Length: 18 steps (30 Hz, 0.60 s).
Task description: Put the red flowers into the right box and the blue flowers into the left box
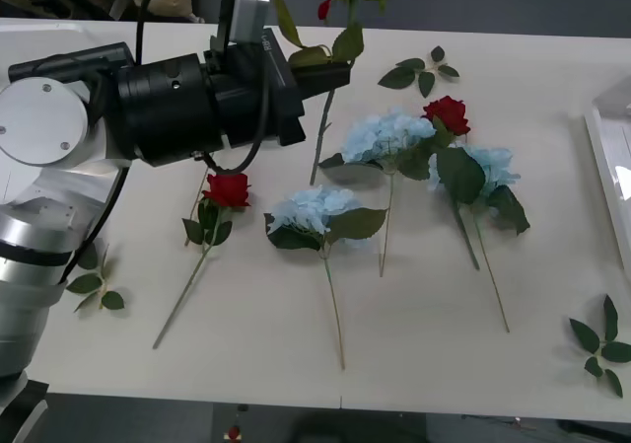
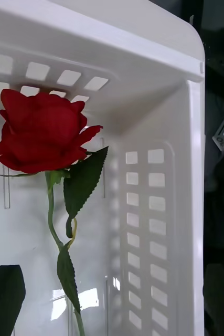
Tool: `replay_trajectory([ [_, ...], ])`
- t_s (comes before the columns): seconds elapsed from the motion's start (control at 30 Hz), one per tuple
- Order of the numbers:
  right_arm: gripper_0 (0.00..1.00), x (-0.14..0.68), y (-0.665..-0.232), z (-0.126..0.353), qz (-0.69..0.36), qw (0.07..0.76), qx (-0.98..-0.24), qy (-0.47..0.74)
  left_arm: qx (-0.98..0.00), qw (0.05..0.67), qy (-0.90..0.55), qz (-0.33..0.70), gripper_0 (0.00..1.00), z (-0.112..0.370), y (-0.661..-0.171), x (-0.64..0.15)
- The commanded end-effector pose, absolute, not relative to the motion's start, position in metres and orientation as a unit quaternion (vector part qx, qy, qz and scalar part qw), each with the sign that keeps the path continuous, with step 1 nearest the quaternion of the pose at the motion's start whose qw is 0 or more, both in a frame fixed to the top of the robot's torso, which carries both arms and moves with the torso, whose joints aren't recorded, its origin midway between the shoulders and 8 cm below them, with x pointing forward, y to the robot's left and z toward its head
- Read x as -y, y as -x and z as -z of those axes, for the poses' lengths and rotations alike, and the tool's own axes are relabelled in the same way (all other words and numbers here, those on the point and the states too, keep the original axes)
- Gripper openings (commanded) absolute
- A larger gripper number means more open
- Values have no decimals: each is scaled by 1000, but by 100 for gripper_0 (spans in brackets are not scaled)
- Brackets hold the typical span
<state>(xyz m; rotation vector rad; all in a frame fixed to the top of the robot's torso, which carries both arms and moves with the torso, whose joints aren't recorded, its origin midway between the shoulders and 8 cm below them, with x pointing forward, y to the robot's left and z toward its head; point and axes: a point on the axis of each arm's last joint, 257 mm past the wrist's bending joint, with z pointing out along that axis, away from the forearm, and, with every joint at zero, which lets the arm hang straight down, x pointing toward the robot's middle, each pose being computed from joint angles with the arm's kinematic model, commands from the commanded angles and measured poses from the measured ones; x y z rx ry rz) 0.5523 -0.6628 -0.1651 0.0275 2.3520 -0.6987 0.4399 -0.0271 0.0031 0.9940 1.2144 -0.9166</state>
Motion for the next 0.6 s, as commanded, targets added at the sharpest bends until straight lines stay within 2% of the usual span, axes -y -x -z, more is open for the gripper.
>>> replay_trajectory([
  [0.03,100,652,-571,138,262,363,-894,7,-497,617,-454,408,0,-12,-433,56],
  [0.33,100,606,-587,128,189,389,-899,69,-481,611,-453,436,0,-10,-432,92],
  [0.6,100,527,-583,93,96,413,-895,140,-475,617,-432,455,0,-14,-425,123],
])
